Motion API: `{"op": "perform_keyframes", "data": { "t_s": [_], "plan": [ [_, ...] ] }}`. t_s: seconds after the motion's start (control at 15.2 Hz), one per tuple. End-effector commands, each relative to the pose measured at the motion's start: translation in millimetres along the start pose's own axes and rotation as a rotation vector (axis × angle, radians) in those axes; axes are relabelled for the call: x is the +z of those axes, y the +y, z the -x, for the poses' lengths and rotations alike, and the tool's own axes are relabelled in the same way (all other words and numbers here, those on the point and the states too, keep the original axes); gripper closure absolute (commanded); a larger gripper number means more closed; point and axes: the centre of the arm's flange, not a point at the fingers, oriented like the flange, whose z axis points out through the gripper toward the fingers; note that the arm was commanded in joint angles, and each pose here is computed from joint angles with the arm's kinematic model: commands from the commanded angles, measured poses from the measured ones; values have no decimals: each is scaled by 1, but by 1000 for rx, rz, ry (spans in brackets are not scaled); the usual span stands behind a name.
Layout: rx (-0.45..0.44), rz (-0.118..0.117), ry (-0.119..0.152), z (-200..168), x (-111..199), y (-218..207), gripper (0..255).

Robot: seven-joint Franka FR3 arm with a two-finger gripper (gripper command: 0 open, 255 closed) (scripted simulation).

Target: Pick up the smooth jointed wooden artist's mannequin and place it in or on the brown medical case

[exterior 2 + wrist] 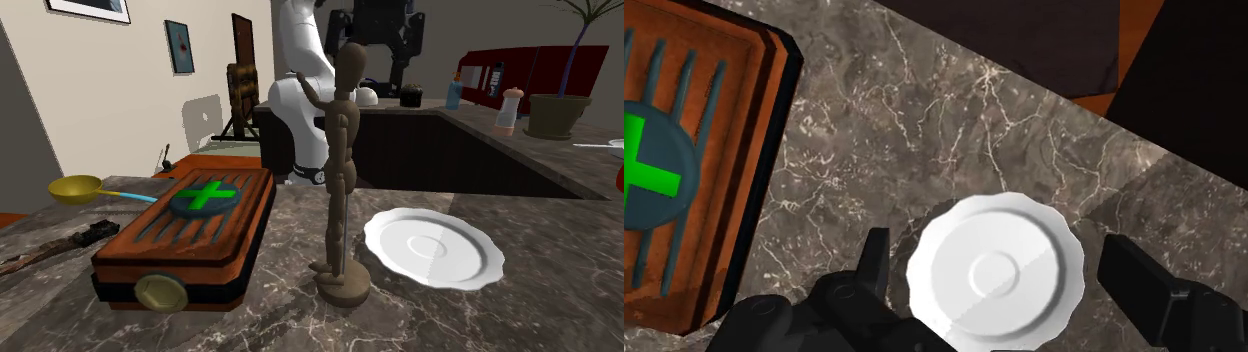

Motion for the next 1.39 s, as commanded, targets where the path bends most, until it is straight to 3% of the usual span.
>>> {"op": "perform_keyframes", "data": {
  "t_s": [0.0,0.73,1.32],
  "plan": [
    [-6,7,18,-17,-5,16,0],
    [-35,37,117,-110,-46,98,0],
    [-36,37,118,-116,-7,100,0]
  ]
}}
